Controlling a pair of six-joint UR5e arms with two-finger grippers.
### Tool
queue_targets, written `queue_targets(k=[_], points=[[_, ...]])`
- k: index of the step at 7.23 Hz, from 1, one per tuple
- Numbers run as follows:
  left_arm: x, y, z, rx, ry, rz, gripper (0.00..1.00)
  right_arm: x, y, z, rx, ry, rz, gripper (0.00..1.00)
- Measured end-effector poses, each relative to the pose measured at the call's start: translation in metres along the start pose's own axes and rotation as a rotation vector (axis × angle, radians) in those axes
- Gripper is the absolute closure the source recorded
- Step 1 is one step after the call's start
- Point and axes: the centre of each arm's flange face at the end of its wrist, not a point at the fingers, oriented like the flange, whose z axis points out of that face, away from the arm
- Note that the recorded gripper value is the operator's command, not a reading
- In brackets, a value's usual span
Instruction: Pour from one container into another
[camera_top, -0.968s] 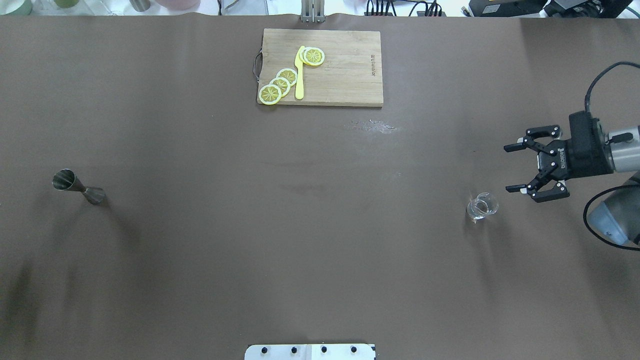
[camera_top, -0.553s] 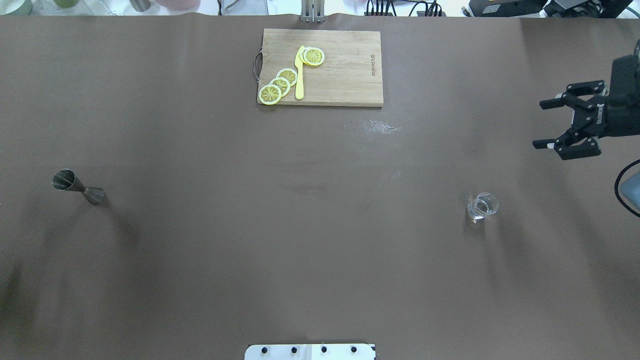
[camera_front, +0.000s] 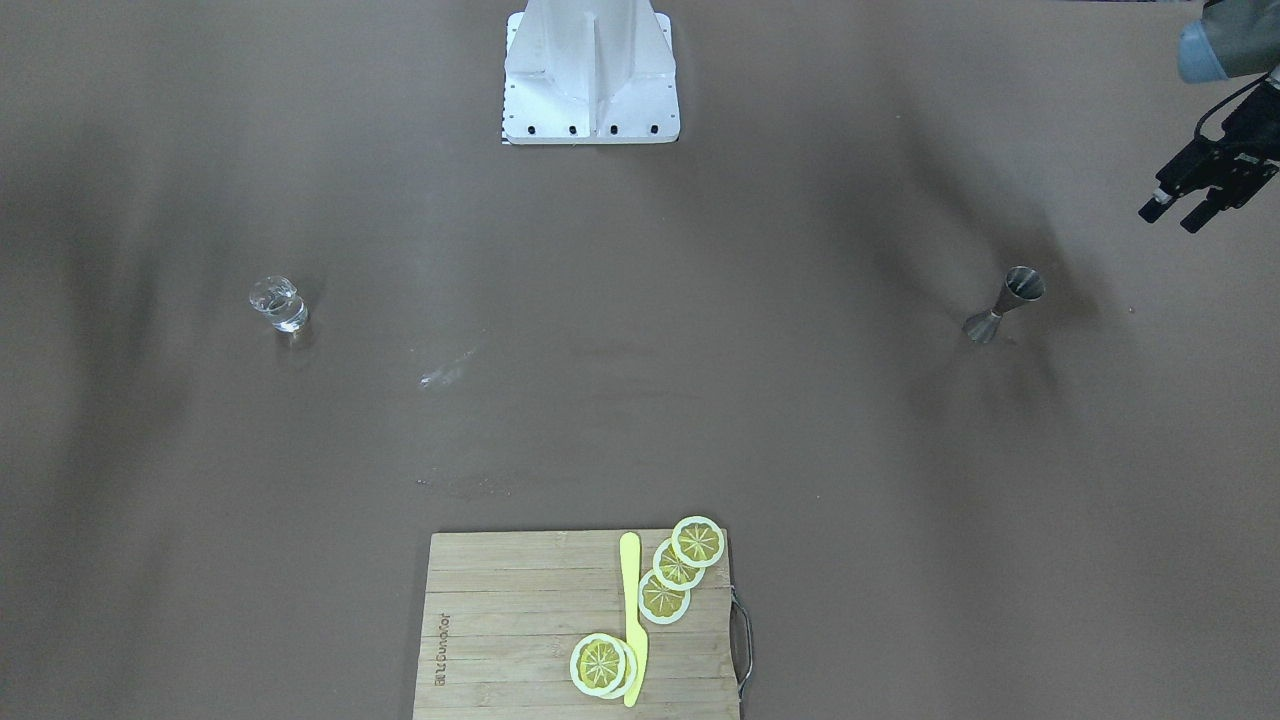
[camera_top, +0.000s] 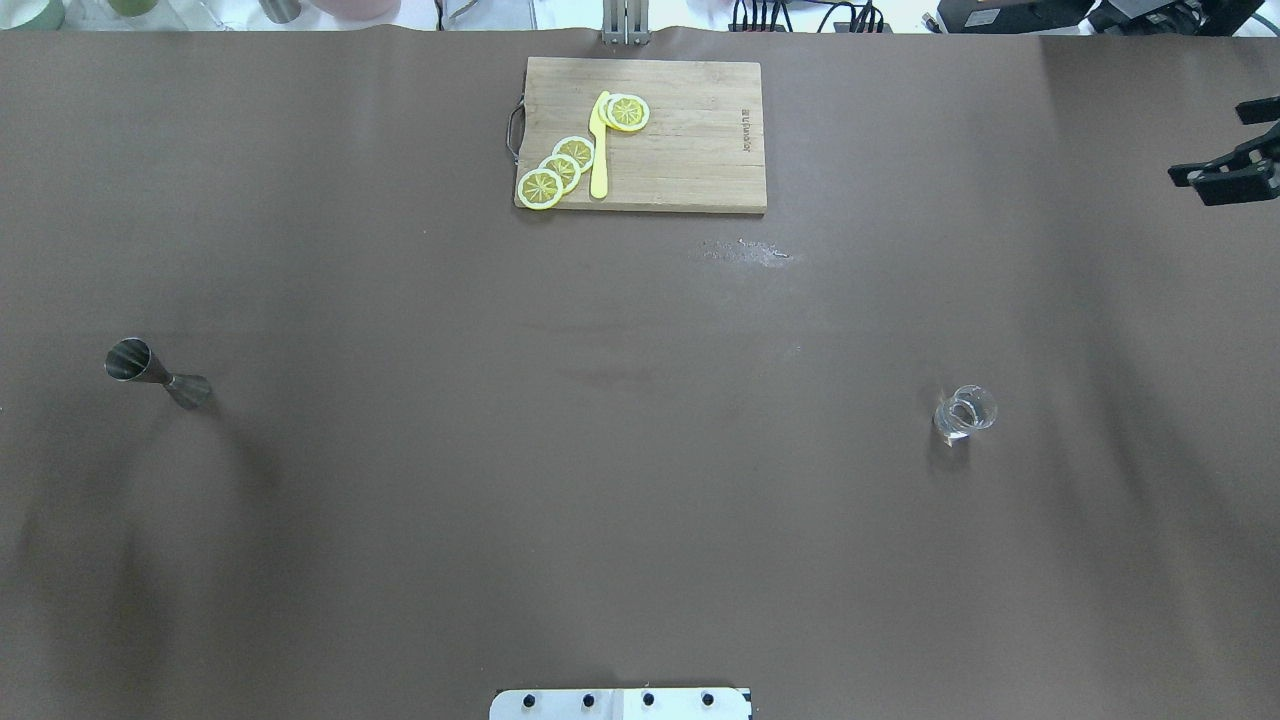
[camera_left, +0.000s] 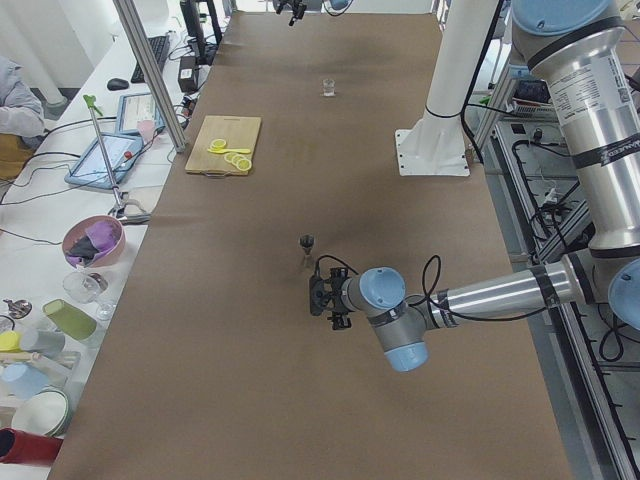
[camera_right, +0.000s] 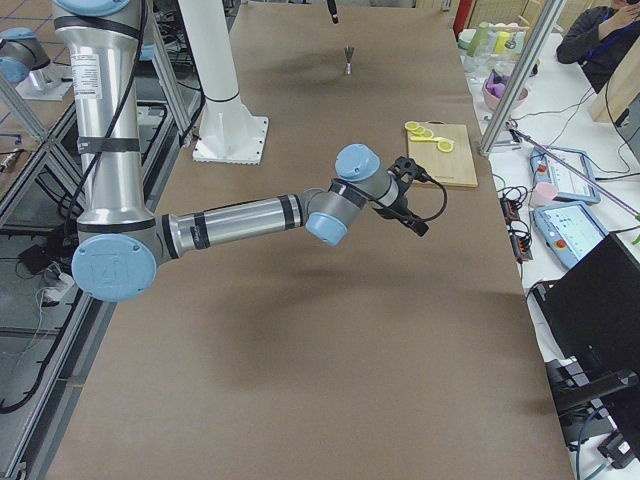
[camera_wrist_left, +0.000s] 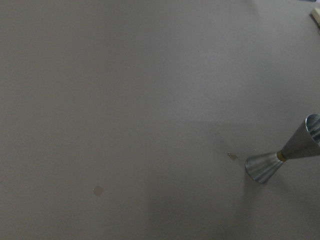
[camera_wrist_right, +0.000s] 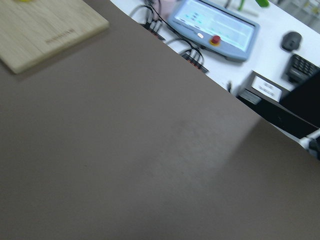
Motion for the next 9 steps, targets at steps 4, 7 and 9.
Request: queue_targets(k=[4,7,9], points=[[-0.051,-0.031,-0.015,-0.101,-0.136,0.115,0.02,0.063,0.048,-0.006,-0.352,0.058,0.301,0.00],[-0.094,-0.053,-0.041,-0.188,-0.249,0.268,0.02,0.095,0.096,0.002,-0.543,0.073,0.466,0.00],[-0.099,-0.088,-0.054,-0.252,-0.335,0.423,0.02,0.108,0.119,0.011,-0.588,0.068,0.505,0.00]])
